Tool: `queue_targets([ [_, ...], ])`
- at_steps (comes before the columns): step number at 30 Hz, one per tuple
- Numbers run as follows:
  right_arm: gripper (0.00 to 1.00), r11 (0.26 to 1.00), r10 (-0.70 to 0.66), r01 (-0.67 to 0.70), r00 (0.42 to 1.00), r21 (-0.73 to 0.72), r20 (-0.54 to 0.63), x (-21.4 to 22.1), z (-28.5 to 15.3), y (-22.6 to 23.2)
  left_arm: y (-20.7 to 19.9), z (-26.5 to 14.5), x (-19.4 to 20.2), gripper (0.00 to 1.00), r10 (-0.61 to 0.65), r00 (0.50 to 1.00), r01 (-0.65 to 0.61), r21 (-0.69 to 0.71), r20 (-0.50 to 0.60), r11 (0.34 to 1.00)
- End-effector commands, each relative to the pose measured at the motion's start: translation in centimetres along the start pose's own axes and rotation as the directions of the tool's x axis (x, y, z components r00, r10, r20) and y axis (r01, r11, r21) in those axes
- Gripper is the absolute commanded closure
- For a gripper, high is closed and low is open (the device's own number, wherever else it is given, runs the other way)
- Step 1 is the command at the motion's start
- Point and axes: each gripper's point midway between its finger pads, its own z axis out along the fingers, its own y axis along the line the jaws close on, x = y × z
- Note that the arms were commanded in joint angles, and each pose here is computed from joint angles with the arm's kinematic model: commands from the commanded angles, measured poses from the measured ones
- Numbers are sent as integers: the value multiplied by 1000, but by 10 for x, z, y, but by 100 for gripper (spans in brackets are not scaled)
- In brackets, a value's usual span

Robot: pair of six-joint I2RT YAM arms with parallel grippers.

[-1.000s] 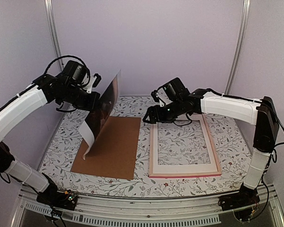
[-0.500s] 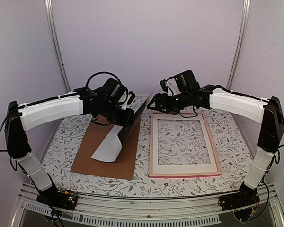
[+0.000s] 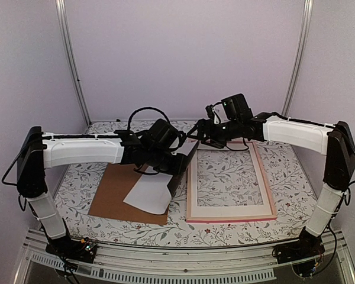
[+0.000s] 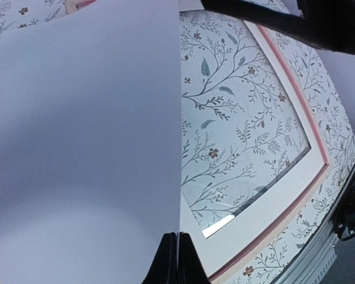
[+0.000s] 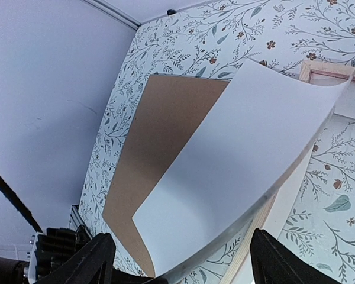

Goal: Put the photo into the frame
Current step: Turn over the photo, then pass from the left arm to the right

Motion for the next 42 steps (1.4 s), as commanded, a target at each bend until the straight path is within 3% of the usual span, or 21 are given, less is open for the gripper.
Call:
queue_targets([
  [1,17,998,41,-41,999,38,3,4,13,-19,-11,10,-3,99,-15,998,16,-9,59,1000],
  [17,20,988,88,-81,995,131,-51,37,31,-62,-32,36,10,95,10,998,-10,-10,55,1000],
  [23,26,982,110,-99,992,160,-67,49,41,-80,-40,47,16,93,22,999,-22,1,40,1000],
  [27,35,977,118,-105,992,187,-55,50,41,-90,-47,52,20,88,28,999,-28,20,26,999],
  [33,56,969,122,-111,992,219,-37,47,38,-106,-58,55,24,74,29,999,-30,62,18,998],
  [42,91,967,134,-125,991,220,-26,44,35,-124,-63,52,29,67,33,999,-33,97,10,995],
])
